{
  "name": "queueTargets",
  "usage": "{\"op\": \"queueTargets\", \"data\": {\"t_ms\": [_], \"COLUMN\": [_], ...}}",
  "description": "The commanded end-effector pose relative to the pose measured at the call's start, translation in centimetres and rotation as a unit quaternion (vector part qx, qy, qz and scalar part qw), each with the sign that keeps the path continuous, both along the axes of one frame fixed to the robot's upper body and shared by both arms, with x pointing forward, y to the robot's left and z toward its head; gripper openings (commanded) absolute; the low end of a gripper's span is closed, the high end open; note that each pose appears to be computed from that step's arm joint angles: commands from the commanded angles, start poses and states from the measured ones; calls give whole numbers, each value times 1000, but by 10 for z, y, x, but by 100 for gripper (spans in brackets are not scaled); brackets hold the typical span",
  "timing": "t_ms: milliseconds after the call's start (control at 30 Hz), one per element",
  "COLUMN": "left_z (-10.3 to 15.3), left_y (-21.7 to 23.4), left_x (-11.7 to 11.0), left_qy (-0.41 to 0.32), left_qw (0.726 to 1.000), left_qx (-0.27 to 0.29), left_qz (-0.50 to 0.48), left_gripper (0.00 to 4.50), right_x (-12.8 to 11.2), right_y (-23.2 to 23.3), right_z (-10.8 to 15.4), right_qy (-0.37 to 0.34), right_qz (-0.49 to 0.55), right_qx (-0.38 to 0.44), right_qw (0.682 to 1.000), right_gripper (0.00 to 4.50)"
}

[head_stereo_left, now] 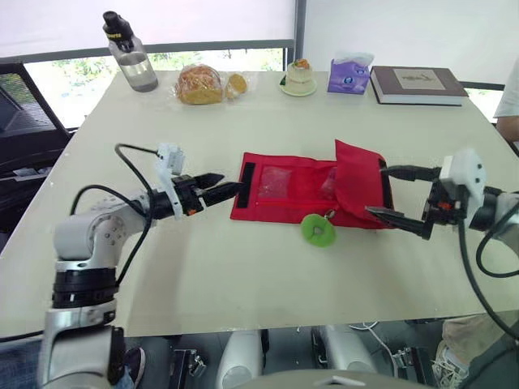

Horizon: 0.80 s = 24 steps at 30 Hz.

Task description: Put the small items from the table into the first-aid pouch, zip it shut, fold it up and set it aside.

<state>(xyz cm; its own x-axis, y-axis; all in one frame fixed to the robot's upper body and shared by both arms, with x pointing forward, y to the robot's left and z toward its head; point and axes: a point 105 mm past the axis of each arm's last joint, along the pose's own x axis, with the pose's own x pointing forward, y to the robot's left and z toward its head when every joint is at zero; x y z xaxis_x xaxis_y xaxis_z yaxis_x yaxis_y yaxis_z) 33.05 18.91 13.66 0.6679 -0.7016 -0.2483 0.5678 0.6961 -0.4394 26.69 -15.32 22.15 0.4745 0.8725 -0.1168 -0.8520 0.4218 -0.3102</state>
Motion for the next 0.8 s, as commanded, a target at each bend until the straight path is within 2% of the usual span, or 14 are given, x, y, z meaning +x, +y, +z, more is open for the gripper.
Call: {"op": "queueTargets", "data": {"t_ms": [33, 233, 433, 533, 600, 700, 733, 800], "left_z": [-4, -24, -57, -57, -52, -37, -33, -24], "left_y": [-5, -8, -12, -27, -37, -47, -50, -56], "left_x": [-3, 5, 8, 4, 4, 9, 10, 12], "left_qy": [37, 90, 166, 187, 202, 208, 209, 212], "left_qw": [999, 994, 981, 979, 975, 969, 966, 960], "left_qx": [-21, -31, -14, -34, -68, -126, -142, -181], "left_qz": [9, 50, 97, 76, 62, 47, 44, 29], "left_gripper": [450, 450, 450, 450, 450, 381, 337, 288], "right_x": [-5, -4, -8, -9, -8, -8, -9, -9], "right_y": [7, 12, 8, 7, 7, 6, 6, 6], "right_z": [17, 25, 19, 19, 21, 21, 20, 19], "right_qy": [-17, -20, 0, -1, -5, -7, -6, -6], "right_qz": [17, 20, 7, 4, 2, 1, 1, 1], "right_qx": [17, 18, 17, 18, 22, 23, 23, 23], "right_qw": [1000, 999, 1000, 1000, 1000, 1000, 1000, 1000], "right_gripper": [441, 441, 441, 441, 441, 450, 450, 450]}}
